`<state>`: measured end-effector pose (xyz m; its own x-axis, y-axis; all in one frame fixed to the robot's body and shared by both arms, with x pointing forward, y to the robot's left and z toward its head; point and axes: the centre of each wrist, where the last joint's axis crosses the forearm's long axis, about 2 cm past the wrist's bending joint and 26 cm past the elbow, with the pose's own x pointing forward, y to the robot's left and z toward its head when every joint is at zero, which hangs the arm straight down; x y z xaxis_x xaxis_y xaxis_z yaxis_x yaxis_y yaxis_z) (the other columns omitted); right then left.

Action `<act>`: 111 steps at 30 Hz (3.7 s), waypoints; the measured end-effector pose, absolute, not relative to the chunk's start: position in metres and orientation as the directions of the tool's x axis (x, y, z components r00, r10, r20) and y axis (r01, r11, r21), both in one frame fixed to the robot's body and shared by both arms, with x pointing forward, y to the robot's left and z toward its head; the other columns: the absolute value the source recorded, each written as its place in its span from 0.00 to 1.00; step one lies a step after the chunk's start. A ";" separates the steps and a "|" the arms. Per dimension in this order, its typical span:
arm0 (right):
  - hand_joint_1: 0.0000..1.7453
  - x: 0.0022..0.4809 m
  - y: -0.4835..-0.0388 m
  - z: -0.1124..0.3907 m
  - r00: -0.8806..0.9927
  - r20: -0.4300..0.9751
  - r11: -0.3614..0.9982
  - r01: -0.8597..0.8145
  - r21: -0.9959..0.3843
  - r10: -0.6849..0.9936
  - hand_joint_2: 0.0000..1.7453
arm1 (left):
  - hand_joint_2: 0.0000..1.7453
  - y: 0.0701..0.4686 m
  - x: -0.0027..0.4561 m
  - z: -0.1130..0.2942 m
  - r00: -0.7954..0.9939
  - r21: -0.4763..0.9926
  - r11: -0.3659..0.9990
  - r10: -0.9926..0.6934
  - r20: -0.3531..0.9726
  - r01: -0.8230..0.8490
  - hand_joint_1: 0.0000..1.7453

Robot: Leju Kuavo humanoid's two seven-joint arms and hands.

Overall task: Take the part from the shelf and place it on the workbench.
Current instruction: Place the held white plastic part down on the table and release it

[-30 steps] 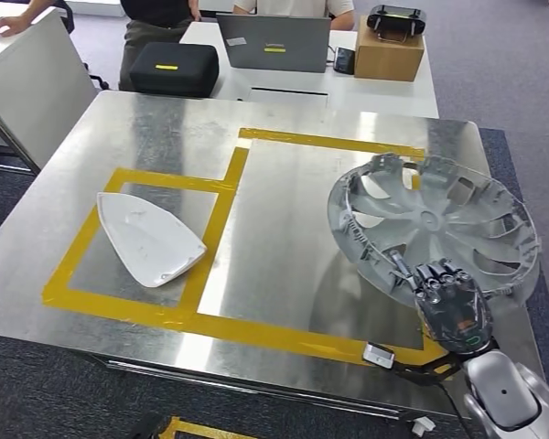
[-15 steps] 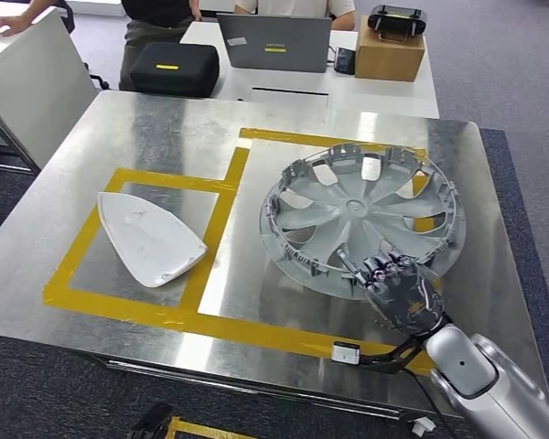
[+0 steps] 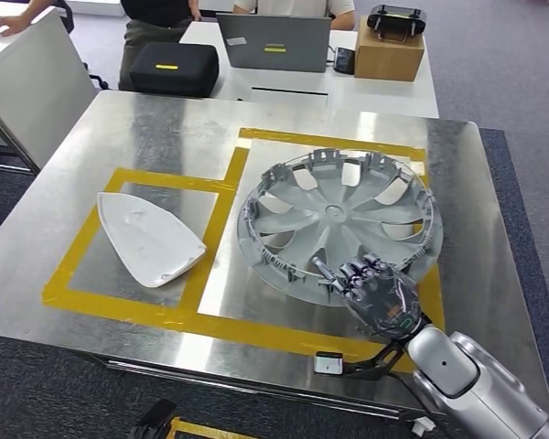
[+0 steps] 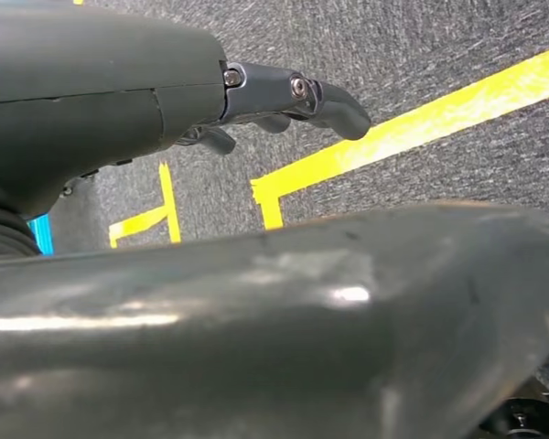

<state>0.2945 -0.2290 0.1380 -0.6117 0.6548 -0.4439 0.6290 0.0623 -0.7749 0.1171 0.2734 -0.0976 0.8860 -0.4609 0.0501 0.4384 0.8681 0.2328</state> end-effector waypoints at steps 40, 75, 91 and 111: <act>1.00 0.297 -0.238 0.135 -0.576 0.090 0.210 0.146 -0.967 0.812 1.00 | 0.00 0.275 0.093 -0.103 0.921 0.220 0.902 -0.389 0.035 0.372 0.00; 0.00 0.316 -0.215 0.165 -0.557 0.542 0.403 -0.363 -0.840 0.629 1.00 | 0.00 0.276 0.085 -0.105 0.946 0.193 0.933 -0.319 0.055 0.304 0.00; 0.00 0.354 -0.233 0.236 -0.354 0.848 0.453 -0.728 -0.514 0.394 1.00 | 0.00 0.281 0.075 -0.107 0.956 0.197 0.941 -0.290 0.047 0.276 0.00; 0.00 0.312 -0.223 0.228 -0.702 0.327 0.335 -0.133 -0.933 0.632 1.00 | 0.00 0.283 0.070 -0.108 0.964 0.182 0.952 -0.260 0.055 0.247 0.00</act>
